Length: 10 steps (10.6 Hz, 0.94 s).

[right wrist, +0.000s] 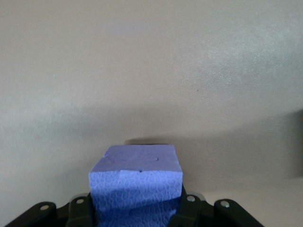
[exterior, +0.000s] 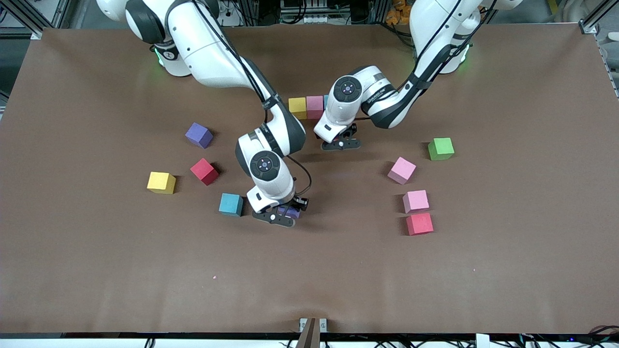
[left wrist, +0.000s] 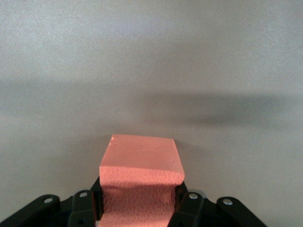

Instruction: Form number 2 with 11 blocks

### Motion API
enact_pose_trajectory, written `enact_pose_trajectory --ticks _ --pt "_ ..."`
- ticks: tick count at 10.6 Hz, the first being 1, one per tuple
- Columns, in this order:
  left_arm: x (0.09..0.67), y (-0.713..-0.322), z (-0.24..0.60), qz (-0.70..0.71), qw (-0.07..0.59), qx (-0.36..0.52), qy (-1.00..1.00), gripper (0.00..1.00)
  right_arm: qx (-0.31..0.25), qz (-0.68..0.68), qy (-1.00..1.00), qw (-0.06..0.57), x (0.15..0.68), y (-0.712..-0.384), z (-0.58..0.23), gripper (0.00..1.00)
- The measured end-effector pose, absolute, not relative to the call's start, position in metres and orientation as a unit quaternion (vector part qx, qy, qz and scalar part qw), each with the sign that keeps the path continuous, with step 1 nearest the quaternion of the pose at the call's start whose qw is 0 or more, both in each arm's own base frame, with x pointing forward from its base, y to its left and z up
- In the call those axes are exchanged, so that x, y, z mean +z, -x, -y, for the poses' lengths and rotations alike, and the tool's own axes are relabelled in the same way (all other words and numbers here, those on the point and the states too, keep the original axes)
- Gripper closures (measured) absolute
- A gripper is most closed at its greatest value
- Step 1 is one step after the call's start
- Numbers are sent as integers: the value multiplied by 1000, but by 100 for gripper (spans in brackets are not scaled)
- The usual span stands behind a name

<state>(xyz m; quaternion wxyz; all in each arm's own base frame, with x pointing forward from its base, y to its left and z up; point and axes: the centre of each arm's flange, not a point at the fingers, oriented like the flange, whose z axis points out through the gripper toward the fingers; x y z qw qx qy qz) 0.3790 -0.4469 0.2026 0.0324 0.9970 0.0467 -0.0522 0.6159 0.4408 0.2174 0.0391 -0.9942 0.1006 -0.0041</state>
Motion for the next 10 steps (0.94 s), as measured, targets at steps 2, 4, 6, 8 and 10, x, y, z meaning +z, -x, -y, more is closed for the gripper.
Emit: enact_pose_trajectory --ticks 2,4,6,8,10 --pt "201 -378 447 -46 32 -54 -997 38 20 -38 999 28 230 -611 -439 44" --pt "196 -376 446 -47 29 -58 -997 12 30 -6 999 28 248 -608 -439 44" --pt "198 -380 446 -52 31 -56 -997 0 36 18 999 27 254 -604 -433 44" --pt "210 -386 448 -72 37 -47 -996 0 43 35 998 25 253 -599 -426 44" --pt "231 -391 448 -85 41 -31 -995 0 47 55 997 26 255 -594 -423 44"
